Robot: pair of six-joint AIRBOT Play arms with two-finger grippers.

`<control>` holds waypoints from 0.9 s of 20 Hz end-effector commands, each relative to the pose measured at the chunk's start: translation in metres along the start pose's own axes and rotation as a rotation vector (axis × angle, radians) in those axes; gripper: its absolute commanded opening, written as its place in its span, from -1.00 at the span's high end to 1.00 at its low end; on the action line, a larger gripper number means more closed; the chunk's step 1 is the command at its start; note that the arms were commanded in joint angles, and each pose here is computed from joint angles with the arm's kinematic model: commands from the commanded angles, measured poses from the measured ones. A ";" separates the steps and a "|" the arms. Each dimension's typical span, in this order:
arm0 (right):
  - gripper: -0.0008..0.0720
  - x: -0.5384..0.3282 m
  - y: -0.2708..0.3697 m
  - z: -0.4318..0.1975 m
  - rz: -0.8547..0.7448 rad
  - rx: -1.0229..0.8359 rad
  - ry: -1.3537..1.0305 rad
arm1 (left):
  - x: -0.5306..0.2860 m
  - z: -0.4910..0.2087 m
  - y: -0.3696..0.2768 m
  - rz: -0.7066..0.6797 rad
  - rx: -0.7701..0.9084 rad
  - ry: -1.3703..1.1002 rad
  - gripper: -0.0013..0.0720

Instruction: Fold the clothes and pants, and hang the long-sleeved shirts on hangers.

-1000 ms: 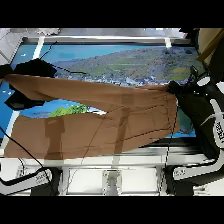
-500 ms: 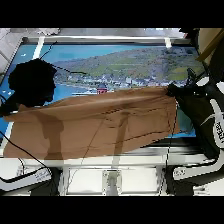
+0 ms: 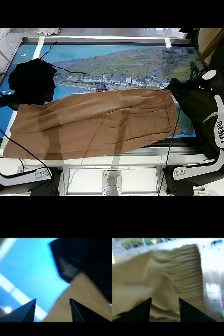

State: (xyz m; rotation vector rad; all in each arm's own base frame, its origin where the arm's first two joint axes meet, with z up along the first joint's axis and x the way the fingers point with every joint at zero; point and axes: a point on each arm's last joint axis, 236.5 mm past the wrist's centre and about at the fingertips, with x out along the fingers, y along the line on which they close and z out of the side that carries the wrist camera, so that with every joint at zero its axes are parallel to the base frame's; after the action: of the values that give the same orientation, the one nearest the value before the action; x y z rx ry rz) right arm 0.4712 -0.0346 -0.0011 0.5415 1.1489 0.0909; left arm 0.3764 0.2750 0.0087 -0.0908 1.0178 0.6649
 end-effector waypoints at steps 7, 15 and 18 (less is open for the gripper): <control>-0.11 -0.016 0.013 0.010 0.017 -0.018 -0.006 | 0.065 -0.036 -0.077 -0.226 -0.205 0.272 -0.97; -0.10 -0.016 0.014 0.009 0.018 -0.014 0.001 | 0.068 -0.037 -0.074 -0.219 -0.228 0.288 -0.58; -0.10 -0.016 0.014 0.009 0.018 -0.013 0.000 | 0.068 -0.034 -0.074 -0.220 -0.229 0.276 0.78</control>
State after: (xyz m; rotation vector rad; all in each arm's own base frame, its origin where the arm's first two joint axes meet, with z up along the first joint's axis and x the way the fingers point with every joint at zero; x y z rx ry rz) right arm 0.4749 -0.0319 0.0207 0.5385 1.1425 0.1139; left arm 0.4132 0.2345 -0.0818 -0.4944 1.1801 0.5715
